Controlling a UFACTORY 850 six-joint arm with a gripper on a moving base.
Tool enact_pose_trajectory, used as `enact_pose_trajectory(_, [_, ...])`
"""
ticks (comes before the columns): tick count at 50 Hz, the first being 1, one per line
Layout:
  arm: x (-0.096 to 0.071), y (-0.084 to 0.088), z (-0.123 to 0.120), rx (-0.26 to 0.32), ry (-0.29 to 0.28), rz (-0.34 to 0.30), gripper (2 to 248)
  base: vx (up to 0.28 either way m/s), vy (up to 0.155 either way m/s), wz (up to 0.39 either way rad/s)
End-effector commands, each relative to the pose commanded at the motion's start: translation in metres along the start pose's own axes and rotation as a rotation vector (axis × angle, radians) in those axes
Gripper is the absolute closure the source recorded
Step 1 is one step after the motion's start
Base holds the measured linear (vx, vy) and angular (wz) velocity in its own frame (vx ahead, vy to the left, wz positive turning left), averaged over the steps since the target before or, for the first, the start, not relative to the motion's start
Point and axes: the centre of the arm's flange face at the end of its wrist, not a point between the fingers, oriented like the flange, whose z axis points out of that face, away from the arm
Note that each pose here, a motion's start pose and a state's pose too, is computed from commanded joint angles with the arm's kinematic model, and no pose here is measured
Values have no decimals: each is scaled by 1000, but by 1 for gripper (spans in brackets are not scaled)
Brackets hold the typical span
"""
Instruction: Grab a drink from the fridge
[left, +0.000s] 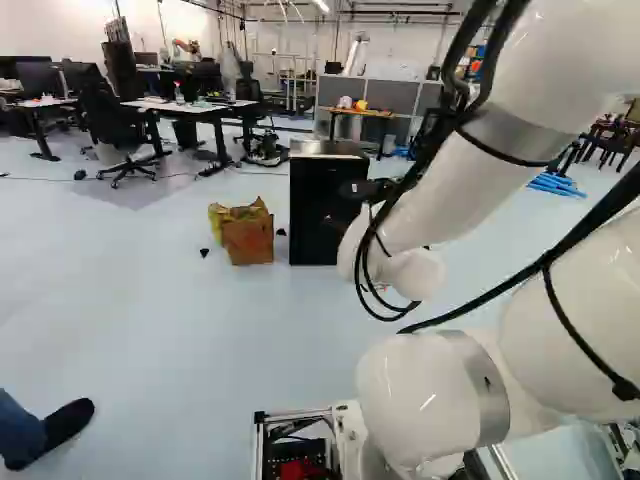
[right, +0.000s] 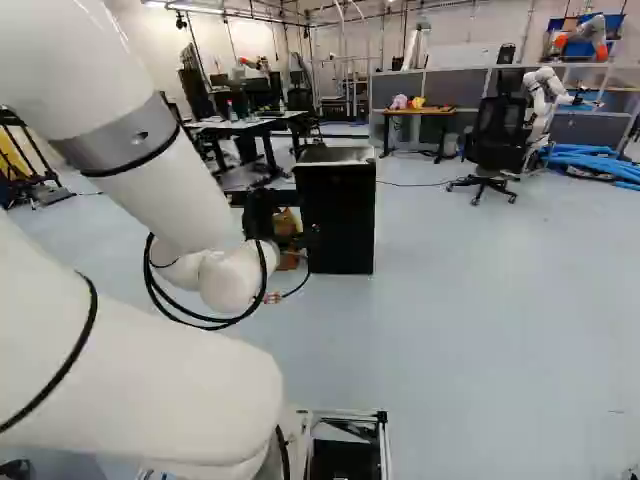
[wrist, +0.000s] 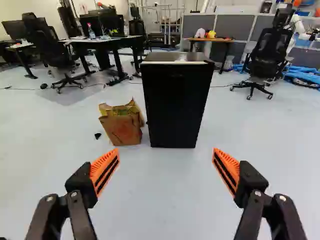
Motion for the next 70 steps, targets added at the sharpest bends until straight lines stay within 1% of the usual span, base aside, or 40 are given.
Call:
enact_pose_trajectory(35, [0, 0, 0, 0, 0, 0, 3, 2, 0, 0])
enact_pose_trajectory(55, [0, 0, 0, 0, 0, 0, 3, 62, 25, -10])
enact_pose_trajectory(70, [0, 0, 0, 0, 0, 0, 3, 136, 57, -22])
